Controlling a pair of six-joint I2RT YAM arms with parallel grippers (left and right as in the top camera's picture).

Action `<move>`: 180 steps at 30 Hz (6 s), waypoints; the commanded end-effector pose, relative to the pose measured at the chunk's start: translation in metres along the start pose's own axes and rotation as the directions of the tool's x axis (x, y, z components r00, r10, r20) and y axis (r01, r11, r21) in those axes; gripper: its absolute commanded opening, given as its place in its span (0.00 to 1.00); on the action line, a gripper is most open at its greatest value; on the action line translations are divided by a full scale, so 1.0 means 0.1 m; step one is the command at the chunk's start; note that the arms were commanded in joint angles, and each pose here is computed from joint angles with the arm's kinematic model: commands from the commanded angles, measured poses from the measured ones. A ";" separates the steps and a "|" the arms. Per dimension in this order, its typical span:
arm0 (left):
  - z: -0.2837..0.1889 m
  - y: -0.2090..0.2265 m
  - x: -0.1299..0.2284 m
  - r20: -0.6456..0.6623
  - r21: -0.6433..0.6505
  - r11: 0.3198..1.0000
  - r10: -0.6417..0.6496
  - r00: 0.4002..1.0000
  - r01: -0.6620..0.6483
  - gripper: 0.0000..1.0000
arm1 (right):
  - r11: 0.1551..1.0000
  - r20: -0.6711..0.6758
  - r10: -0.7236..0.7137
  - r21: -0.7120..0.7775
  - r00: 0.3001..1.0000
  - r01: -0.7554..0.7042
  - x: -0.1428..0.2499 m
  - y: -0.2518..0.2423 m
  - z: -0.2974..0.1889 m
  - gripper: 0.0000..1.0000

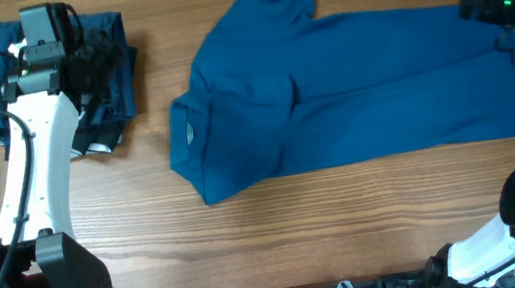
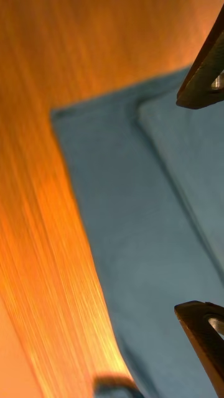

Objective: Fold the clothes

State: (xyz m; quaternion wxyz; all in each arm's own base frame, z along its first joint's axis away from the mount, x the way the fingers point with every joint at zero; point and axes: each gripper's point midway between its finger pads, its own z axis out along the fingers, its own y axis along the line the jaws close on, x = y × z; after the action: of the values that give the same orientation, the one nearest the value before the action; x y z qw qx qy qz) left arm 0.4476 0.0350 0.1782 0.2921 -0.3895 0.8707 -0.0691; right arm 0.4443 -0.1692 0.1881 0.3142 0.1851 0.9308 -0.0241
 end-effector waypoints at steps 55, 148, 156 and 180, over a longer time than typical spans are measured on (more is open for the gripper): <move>2.08 -1.07 1.68 -0.349 0.059 0.751 0.632 0.692 -0.657 0.04 | 0.996 0.016 0.077 0.049 0.997 -0.077 -0.03 -0.36 -0.06 1.00; 2.49 -2.56 1.90 0.243 0.370 0.350 0.857 0.454 -0.861 0.43 | 0.956 0.012 -0.275 0.106 0.961 0.273 -0.11 -0.65 2.01 0.98; 2.51 -2.50 1.95 0.213 0.372 0.351 0.869 0.447 -0.859 0.50 | 0.964 -0.003 -0.222 0.152 0.975 0.220 0.10 -0.81 2.39 0.98; 2.53 -2.40 2.00 0.170 0.375 0.354 0.882 0.439 -0.857 0.44 | 0.997 -0.048 0.065 0.044 0.997 -0.063 0.50 -0.82 2.70 0.47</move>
State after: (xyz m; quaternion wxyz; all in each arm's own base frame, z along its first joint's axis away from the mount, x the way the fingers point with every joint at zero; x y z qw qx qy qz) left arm 0.6552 -0.2500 0.0072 0.3805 0.2009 0.8973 -0.0983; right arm 0.5528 -0.2897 0.0030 0.3457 0.2224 0.9087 -0.0730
